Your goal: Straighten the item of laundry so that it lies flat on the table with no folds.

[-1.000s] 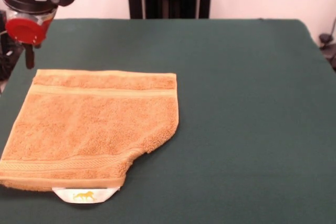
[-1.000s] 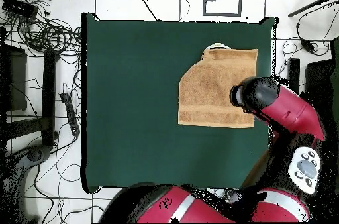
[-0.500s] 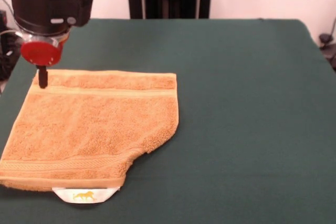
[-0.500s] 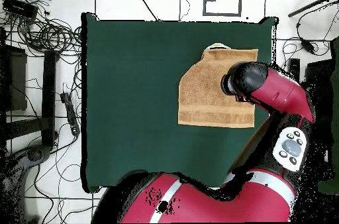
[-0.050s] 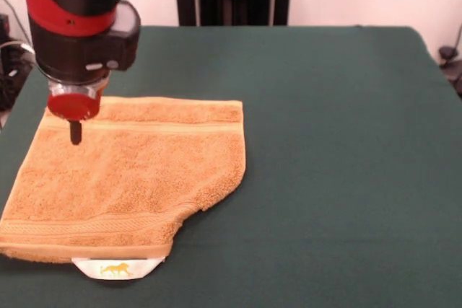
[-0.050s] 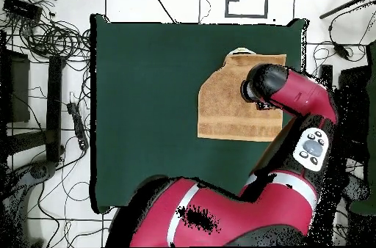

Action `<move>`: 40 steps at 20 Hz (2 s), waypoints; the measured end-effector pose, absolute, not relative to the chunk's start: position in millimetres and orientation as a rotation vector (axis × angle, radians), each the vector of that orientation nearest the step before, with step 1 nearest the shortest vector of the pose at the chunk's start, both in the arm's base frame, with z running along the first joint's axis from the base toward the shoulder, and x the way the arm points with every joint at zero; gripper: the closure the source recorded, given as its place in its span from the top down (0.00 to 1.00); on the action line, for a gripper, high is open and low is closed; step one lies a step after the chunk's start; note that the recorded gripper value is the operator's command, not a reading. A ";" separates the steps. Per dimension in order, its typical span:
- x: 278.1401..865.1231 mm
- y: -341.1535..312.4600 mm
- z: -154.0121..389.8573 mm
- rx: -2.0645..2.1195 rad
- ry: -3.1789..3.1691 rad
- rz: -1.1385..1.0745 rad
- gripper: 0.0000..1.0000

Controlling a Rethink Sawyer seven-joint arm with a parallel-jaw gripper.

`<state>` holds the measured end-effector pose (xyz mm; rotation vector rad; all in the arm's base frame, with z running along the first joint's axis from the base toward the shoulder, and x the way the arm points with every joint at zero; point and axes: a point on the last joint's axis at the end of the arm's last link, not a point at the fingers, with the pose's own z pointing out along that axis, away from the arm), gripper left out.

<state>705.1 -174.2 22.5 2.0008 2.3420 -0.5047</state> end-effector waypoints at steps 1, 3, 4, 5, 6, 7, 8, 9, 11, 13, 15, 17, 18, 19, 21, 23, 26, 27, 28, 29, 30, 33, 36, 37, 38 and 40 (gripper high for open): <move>704.7 -173.4 20.2 2.004 2.349 -0.510 1.00; 703.7 -171.0 15.0 2.013 2.365 -0.523 1.00; 702.8 -168.4 11.6 2.019 2.380 -0.537 1.00; 702.6 -167.6 11.0 2.020 2.385 -0.541 1.00; 702.4 -166.8 10.3 2.021 2.389 -0.546 1.00; 702.4 -162.5 9.2 2.024 2.405 -0.564 1.00; 702.6 -160.9 9.3 2.023 2.410 -0.570 1.00; 703.0 -158.8 9.6 2.020 2.416 -0.579 1.00; 704.5 -152.7 10.1 2.008 2.429 -0.602 1.00; 707.5 -145.4 10.0 1.994 2.444 -0.617 1.00; 710.2 -139.2 10.7 1.980 2.454 -0.626 1.00; 713.5 -132.4 12.1 1.962 2.463 -0.639 1.00; 714.7 -130.7 12.7 1.957 2.464 -0.642 1.00; 715.5 -129.5 13.1 1.955 2.464 -0.643 1.00; 718.4 -125.0 14.7 1.950 2.466 -0.638 1.00; 721.8 -118.7 16.0 1.948 2.466 -0.626 1.00; 726.6 -109.8 17.3 1.947 2.466 -0.607 1.00; 727.6 -108.0 17.6 1.948 2.466 -0.602 1.00; 729.8 -105.0 18.1 1.947 2.466 -0.595 1.00; 730.3 -104.4 18.2 1.948 2.465 -0.592 1.00; 732.6 -102.8 18.8 1.949 2.463 -0.584 1.00; 735.4 -101.8 19.6 1.953 2.459 -0.571 1.00; 737.8 -100.7 21.0 1.959 2.455 -0.562 1.00; 738.0 -100.4 21.3 1.961 2.454 -0.562 1.00; 738.2 -100.0 21.7 1.963 2.451 -0.563 1.00; 738.7 -99.1 22.3 1.967 2.445 -0.563 1.00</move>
